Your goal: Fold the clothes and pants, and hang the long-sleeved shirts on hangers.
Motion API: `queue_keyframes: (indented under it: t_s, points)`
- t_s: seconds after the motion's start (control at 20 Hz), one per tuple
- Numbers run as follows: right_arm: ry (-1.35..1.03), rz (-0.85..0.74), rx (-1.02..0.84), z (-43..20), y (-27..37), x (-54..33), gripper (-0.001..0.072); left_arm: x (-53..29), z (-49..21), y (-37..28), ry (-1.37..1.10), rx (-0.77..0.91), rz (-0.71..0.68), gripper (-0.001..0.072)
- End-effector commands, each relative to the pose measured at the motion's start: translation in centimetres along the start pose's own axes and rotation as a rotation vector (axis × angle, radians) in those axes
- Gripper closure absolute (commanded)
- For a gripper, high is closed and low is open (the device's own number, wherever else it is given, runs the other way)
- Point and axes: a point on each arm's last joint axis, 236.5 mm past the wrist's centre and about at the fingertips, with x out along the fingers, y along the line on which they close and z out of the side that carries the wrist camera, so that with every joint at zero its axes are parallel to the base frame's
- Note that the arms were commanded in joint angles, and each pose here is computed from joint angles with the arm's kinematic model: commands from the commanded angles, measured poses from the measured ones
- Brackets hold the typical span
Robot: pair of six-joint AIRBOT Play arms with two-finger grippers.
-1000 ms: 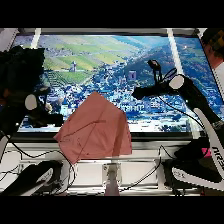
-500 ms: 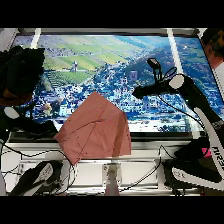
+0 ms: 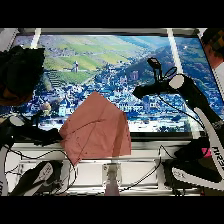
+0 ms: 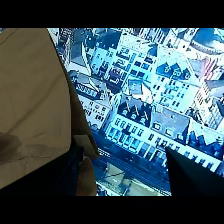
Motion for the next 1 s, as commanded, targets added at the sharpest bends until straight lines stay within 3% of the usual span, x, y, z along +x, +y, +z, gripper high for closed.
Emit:
queue_keyframes:
  t_s: [0.0, 0.1, 0.2, 0.25, 0.55, 0.6, 0.65, 0.95]
  points:
    - [-0.001, 0.000, -0.001, 0.0, 0.0, 0.0, 0.0118, 0.7, 2.3, -0.6, -0.112, -0.027, -0.038, 0.0451]
    - [-0.006, -0.002, -0.001, 0.2, 0.0, 0.0, 0.0118, 0.4, 4.2, -0.7, -0.193, -0.042, -0.044, 0.0488]
    - [-0.014, -0.005, -0.001, 0.4, -0.1, 0.0, 0.0118, 0.1, 5.5, -0.4, -0.250, -0.049, -0.035, 0.0661]
    - [-0.018, -0.007, -0.001, 0.4, -0.1, 0.0, 0.0118, 0.0, 5.8, -0.3, -0.263, -0.049, -0.030, 0.0689]
    - [-0.033, -0.013, -0.001, 0.8, -0.3, 0.0, 0.0127, -0.7, 7.6, 0.2, -0.340, -0.049, -0.009, 0.0691]
    - [-0.032, -0.013, -0.001, 0.8, -0.3, 0.0, 0.0205, -1.2, 8.1, 0.1, -0.358, -0.046, -0.008, 0.0691]
    - [-0.028, -0.012, 0.000, 0.7, -0.3, 0.1, 0.0225, -1.9, 8.7, -0.1, -0.377, -0.040, -0.012, 0.0690]
    - [0.089, 0.072, 0.066, -2.0, 0.7, 2.4, 0.0225, -10.7, 15.5, -5.4, -0.623, 0.302, 0.050, 0.0691]
